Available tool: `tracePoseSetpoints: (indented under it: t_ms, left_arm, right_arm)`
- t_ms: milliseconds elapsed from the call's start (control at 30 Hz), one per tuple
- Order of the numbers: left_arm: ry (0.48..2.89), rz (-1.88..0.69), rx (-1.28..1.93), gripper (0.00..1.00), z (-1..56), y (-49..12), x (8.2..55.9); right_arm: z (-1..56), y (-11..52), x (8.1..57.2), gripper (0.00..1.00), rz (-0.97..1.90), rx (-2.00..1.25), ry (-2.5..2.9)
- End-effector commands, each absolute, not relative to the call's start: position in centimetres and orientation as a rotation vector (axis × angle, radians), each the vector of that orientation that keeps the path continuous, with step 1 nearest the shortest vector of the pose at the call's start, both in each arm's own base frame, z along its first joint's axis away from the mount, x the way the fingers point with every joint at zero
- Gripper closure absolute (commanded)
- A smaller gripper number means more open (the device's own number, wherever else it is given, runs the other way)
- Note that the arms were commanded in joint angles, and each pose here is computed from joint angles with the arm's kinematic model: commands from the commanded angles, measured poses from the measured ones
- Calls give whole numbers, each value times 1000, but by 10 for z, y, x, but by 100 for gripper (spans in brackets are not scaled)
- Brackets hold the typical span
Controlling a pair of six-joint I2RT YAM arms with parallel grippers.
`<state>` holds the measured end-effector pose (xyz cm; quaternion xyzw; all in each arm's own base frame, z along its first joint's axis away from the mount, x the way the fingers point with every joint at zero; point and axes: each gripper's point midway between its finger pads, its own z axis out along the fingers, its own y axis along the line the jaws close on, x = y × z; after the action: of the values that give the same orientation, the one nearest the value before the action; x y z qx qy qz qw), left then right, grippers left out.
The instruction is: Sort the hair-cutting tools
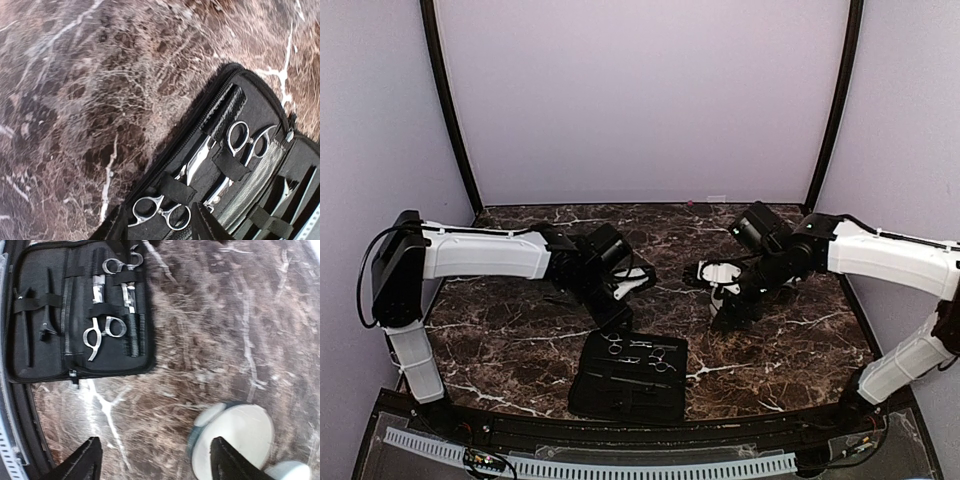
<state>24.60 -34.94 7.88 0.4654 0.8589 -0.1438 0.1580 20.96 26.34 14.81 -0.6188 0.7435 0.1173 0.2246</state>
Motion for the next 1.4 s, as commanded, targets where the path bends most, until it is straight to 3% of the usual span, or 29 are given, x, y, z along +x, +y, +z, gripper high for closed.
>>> tracePoseSetpoints:
  t_ms: [0, 200, 567, 800, 1133, 1367]
  left_arm:
    - [2441, -420, 1514, 57, 72, -346, 234]
    - [2432, -423, 1594, 57, 60, -343, 227]
    - [2399, -289, 1592, 60, 47, -341, 246]
    - [2349, -299, 1606, 67, 45, -354, 256]
    - [2315, -380, 1676, 68, 34, -367, 252]
    - [2303, -376, 1748, 84, 32, -363, 246]
  right_arm:
    - [136, 277, 184, 28, 552, -1778, 2058]
    - [126, 283, 175, 37, 635, -1822, 2068]
    - [116, 284, 177, 41, 630, -1846, 2099]
    - [112, 281, 176, 43, 617, -1863, 2107]
    - [111, 277, 175, 44, 594, -1867, 2097]
    - [111, 277, 175, 44, 596, -1872, 2105]
